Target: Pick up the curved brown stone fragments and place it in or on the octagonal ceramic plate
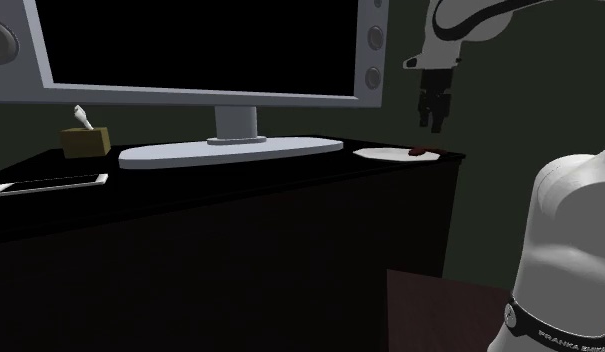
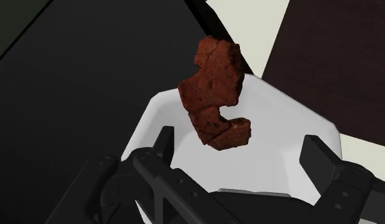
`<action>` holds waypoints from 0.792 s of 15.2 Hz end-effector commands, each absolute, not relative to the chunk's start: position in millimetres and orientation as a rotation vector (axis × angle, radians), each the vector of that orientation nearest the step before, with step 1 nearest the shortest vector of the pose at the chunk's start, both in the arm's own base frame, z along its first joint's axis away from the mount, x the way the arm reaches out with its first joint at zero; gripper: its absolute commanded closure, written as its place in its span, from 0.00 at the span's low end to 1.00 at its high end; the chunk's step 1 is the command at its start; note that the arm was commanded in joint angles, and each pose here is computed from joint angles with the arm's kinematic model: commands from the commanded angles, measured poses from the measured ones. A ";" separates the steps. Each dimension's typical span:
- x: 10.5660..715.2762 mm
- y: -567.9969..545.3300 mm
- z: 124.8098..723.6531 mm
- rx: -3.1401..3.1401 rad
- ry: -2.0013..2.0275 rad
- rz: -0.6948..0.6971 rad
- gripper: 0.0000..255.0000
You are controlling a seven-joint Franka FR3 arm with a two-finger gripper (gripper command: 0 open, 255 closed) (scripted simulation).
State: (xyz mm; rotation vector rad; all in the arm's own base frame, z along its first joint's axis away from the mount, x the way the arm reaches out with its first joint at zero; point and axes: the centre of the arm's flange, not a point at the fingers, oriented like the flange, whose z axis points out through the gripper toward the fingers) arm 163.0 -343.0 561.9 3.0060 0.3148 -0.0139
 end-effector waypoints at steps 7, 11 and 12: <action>160.7 -346.9 526.4 3.001 0.328 -0.024 0.00; 160.8 -346.9 526.4 3.001 0.328 -0.024 0.00; 160.8 -346.9 526.4 3.001 0.328 -0.024 0.00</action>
